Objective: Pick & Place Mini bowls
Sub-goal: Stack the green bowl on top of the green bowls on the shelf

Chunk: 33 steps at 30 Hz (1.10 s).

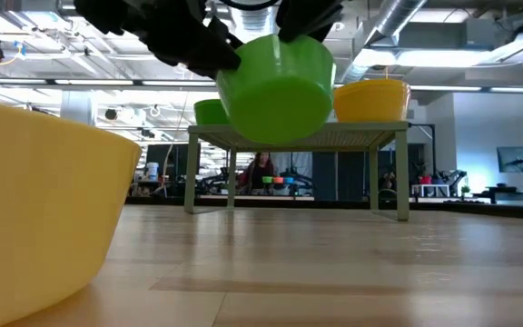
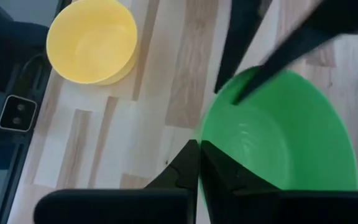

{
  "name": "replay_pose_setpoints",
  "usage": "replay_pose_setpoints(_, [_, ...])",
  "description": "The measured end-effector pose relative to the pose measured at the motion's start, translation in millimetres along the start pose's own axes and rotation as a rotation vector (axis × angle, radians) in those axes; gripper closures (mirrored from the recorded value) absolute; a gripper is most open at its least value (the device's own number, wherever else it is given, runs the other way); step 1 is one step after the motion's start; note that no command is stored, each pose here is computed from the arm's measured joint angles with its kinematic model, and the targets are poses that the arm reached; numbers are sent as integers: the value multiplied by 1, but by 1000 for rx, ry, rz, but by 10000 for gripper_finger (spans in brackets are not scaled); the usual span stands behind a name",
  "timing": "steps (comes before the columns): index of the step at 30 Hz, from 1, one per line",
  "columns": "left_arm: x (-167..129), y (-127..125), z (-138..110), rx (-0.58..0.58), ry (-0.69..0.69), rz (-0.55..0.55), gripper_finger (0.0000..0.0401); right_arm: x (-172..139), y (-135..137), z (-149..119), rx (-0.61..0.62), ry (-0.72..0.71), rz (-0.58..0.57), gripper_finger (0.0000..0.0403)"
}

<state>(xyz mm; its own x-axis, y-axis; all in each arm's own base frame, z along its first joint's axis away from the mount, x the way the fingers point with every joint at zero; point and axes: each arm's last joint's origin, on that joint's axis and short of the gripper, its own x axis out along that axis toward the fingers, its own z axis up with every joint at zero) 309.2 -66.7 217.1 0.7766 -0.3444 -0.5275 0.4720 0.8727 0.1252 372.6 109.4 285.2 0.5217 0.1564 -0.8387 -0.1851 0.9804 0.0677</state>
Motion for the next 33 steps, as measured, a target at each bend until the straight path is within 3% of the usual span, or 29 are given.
replay_pose_setpoints(3, [0,-2,0,3,1,-12,391,0,-1,0,-4,-4,-4,390])
replay_pose_setpoints(16, [5,-43,3,-65,79,37,393,-1,3,3,-38,-34,-3,309])
replay_pose_setpoints(20, [1,-59,9,-85,70,49,393,-11,10,-1,15,57,-2,298])
replay_pose_setpoints(26, [-32,-67,26,-89,135,212,394,-34,24,-24,19,306,-174,297])
replay_pose_setpoints(29, [-56,-61,44,-87,154,304,393,-44,32,-35,-22,332,-254,300])
replay_pose_setpoints(33, [-88,-46,69,-63,170,388,394,-64,42,-48,-70,287,-244,300])
